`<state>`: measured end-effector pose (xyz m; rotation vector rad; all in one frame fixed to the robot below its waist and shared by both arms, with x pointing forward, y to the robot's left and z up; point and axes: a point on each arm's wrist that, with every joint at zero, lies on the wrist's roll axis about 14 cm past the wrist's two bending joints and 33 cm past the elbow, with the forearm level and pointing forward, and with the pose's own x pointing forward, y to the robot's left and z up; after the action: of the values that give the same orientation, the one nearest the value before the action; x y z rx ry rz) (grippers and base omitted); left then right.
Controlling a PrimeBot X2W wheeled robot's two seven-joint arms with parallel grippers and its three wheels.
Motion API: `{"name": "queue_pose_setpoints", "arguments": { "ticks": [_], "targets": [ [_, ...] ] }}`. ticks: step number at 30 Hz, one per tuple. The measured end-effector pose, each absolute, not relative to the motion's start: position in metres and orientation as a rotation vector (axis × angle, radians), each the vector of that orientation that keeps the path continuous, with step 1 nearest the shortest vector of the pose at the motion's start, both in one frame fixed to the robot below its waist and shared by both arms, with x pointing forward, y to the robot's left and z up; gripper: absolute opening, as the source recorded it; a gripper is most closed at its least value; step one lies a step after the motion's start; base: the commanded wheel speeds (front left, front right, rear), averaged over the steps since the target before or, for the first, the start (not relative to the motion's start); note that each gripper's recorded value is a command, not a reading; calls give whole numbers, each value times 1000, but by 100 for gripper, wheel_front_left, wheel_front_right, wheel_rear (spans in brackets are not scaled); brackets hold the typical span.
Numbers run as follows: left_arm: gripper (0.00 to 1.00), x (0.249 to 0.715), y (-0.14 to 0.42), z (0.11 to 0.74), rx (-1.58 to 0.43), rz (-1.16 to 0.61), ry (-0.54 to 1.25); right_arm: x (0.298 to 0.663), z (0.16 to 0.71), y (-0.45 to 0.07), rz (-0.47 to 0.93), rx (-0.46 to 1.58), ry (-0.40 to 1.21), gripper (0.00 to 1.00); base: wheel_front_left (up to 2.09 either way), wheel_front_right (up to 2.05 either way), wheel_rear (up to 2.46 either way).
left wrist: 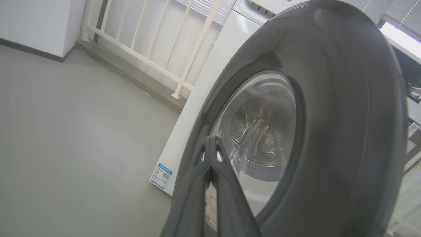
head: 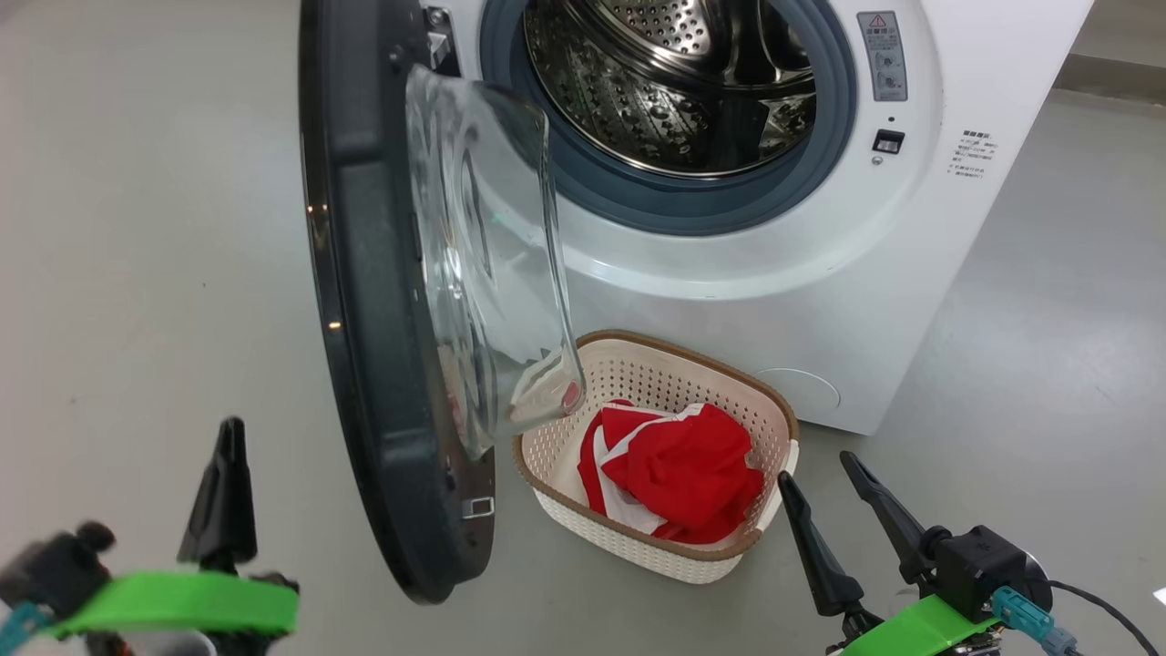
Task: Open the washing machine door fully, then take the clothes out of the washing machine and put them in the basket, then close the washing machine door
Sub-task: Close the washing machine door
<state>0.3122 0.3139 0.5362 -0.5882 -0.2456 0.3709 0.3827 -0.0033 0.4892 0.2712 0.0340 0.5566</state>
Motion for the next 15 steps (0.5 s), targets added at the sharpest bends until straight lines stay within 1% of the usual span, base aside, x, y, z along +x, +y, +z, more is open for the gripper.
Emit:
{"name": "queue_pose_setpoints", "arguments": {
  "ticks": [4, 10, 12, 15],
  "targets": [
    [0, 328, 311, 552, -906, 282, -255, 382, 490, -3, 558, 270, 32, 100, 0, 0, 0],
    [0, 342, 305, 575, -1268, 148, -235, 381, 490, -5, 552, 270, 32, 100, 0, 0, 0],
    [0, 348, 297, 586, -1359, 84, -219, 381, 489, -6, 548, 274, 34, 100, 0, 0, 0],
    [0, 352, 290, 602, -1443, 13, -203, 380, 489, -8, 543, 276, 35, 100, 0, 0, 0]
  ]
}}
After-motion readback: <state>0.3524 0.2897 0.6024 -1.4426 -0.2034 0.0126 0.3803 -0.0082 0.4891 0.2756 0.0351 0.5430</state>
